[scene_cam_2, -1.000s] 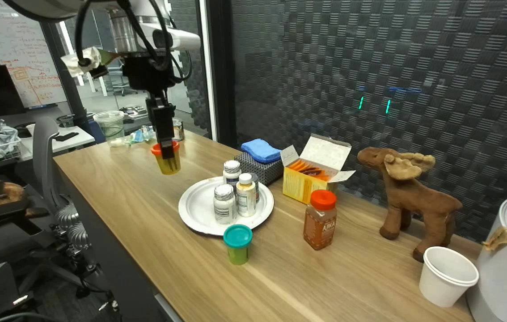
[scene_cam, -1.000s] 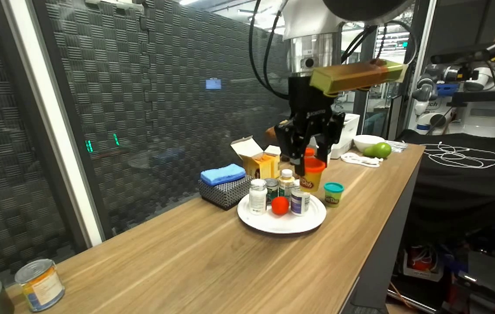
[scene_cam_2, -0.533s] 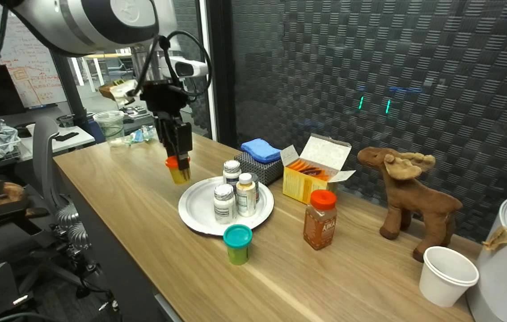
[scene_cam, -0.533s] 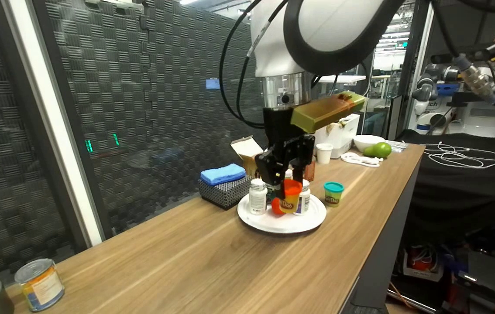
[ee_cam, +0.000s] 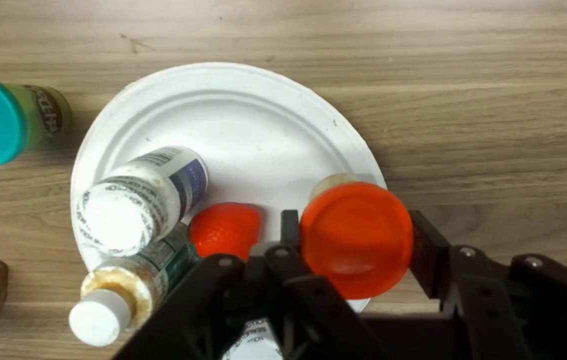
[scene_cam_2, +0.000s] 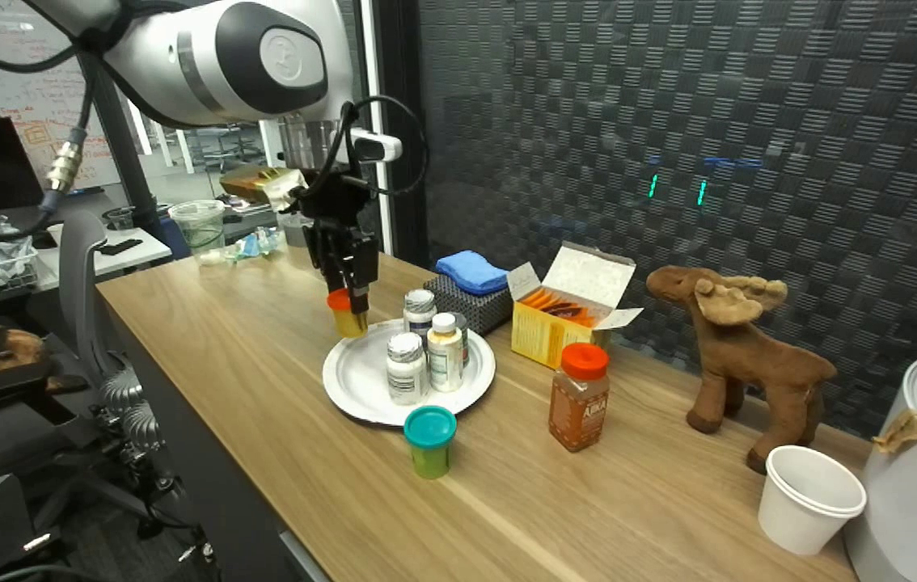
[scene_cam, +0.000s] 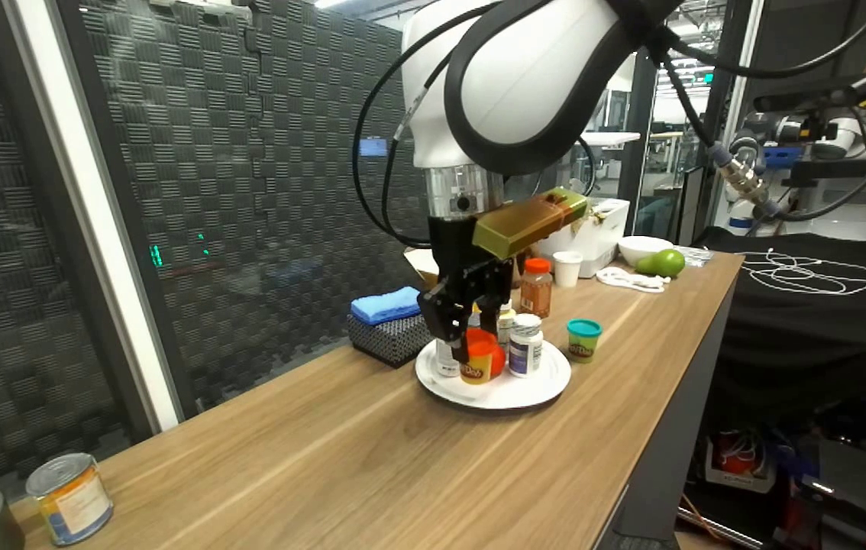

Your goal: Put the bottles on the tray

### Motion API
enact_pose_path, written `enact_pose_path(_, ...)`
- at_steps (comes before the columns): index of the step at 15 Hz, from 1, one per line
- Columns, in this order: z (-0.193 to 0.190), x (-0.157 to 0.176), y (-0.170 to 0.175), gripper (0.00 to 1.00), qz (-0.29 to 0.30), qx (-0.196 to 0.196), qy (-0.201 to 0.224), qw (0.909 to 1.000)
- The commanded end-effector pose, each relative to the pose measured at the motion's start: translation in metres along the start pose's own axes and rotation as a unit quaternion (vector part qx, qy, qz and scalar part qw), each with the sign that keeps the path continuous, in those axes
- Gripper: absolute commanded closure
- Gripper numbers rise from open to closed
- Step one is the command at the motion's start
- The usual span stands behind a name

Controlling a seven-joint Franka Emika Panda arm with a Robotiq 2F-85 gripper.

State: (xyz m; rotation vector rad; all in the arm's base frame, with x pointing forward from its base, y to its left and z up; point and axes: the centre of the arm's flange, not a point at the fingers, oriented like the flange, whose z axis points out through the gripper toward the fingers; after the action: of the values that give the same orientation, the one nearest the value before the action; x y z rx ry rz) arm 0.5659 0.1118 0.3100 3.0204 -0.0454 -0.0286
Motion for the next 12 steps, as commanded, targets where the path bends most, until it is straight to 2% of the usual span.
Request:
enact_pose_path(1,0.002,0.022,0.001,0.71,-0.01,-0.002,0.005,0.9999)
enact_pose_path(12,0.018,0.043,0.014,0.71,0.001,-0.002,0.002,1.0)
